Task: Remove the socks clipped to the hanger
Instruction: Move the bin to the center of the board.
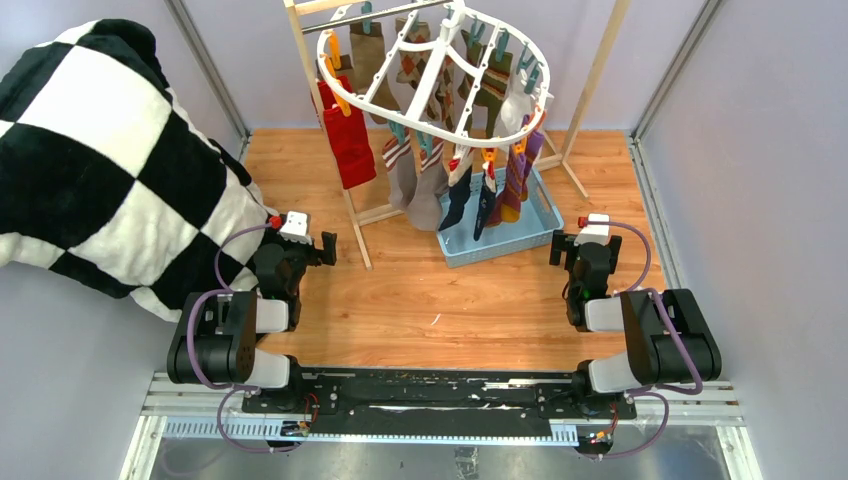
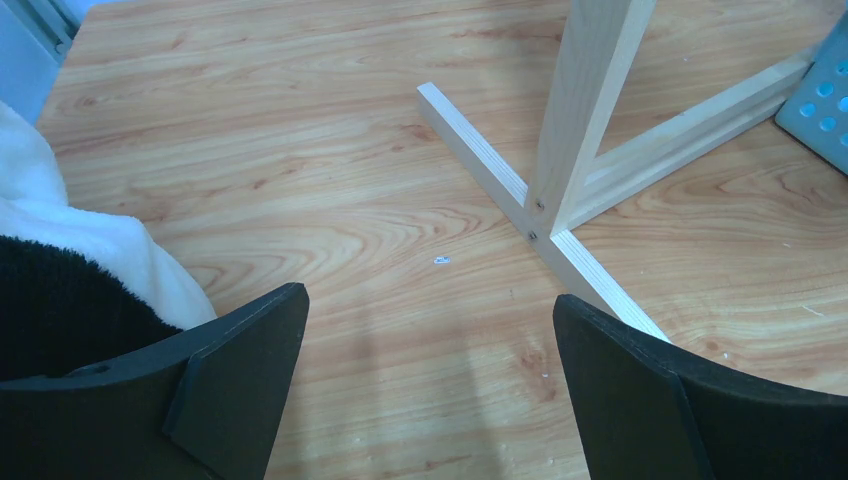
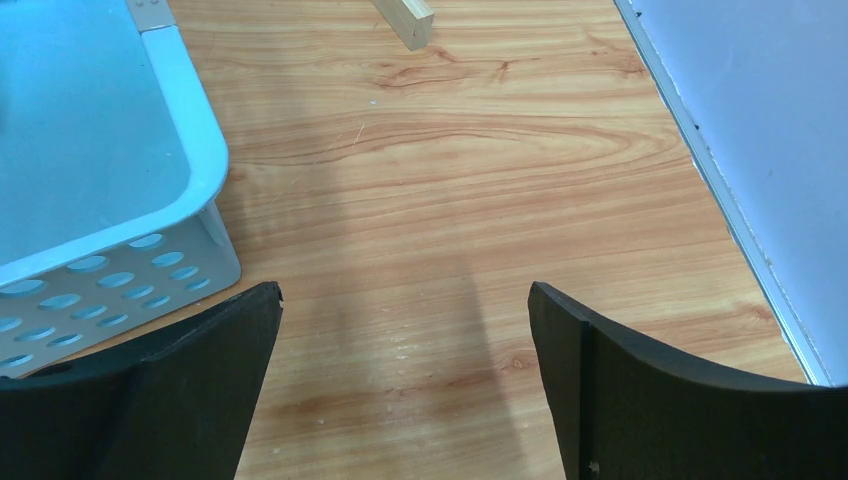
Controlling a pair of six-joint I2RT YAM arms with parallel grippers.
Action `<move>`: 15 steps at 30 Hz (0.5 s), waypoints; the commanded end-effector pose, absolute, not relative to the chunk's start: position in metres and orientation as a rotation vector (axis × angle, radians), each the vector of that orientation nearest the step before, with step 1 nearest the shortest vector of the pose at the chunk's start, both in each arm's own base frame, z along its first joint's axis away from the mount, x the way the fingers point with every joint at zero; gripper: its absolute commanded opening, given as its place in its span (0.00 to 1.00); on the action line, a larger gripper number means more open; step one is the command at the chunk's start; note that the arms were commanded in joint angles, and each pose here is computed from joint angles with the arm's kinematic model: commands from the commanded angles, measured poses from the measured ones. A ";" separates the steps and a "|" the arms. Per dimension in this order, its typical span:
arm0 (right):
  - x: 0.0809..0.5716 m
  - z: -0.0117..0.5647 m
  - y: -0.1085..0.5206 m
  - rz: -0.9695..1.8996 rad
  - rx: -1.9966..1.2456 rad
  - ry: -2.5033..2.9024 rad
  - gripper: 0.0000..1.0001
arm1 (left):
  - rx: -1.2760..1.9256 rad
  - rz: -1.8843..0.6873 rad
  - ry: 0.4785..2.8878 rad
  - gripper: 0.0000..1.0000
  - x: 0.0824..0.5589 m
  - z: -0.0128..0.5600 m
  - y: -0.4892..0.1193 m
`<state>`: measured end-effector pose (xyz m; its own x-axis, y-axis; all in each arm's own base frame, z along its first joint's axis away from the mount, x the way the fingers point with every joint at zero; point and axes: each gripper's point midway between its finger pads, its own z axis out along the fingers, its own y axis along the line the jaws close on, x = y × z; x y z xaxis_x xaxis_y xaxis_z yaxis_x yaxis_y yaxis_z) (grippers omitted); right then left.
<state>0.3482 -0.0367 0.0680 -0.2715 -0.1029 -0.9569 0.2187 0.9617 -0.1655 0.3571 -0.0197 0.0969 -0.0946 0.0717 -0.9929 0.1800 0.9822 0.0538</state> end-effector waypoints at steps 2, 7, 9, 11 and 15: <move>0.348 0.072 -0.040 -0.308 0.110 1.806 1.00 | 0.199 -0.080 1.631 1.00 0.359 0.107 -0.020; 0.348 0.072 -0.040 -0.308 0.110 1.804 1.00 | 0.199 -0.079 1.631 1.00 0.358 0.107 -0.020; 0.348 0.075 -0.042 -0.317 0.120 1.793 1.00 | 0.201 -0.079 1.633 1.00 0.358 0.106 -0.020; 0.349 0.080 -0.045 -0.328 0.140 1.784 1.00 | 0.201 -0.081 1.632 1.00 0.358 0.106 -0.020; 0.345 0.091 -0.039 -0.328 0.135 1.916 1.00 | 0.227 -0.096 1.634 1.00 0.357 0.110 -0.022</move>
